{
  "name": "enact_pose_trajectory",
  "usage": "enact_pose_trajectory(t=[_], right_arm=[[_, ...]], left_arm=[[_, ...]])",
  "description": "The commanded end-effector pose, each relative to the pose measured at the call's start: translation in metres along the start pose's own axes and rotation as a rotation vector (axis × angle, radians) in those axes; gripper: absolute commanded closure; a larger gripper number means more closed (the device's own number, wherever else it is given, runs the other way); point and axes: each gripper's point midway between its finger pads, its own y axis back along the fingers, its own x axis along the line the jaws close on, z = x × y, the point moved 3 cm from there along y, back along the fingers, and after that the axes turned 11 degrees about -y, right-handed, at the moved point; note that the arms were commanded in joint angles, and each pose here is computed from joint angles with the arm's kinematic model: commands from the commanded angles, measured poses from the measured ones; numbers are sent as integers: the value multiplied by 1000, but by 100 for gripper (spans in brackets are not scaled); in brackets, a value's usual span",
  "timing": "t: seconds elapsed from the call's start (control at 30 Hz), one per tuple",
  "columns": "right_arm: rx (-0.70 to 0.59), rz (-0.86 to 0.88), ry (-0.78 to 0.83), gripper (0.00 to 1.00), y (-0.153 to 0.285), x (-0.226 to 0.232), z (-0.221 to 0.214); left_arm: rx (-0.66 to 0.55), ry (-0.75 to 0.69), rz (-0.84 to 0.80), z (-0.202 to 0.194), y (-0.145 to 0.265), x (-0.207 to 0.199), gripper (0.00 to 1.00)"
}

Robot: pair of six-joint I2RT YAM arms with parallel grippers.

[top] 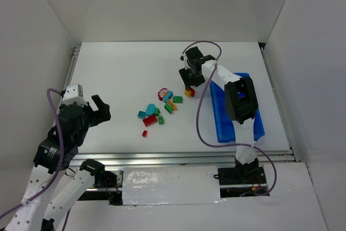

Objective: Sort the legos into containers by color

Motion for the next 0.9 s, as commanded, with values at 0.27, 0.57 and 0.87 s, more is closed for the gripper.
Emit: enact_pose_trajectory(t=[0.27,0.57,0.87], right_arm=[[-21,131,-21,32,17,19,-4],[50,45,-28,39,-3,7,-15],[43,41,-52,38,-10,7,-16]], left_arm=[[-45,-2,-19,10,-2,-3,1],[-50,0,-22,10,0,-3,1],[-46,-3,-27,10,-1,-4,0]])
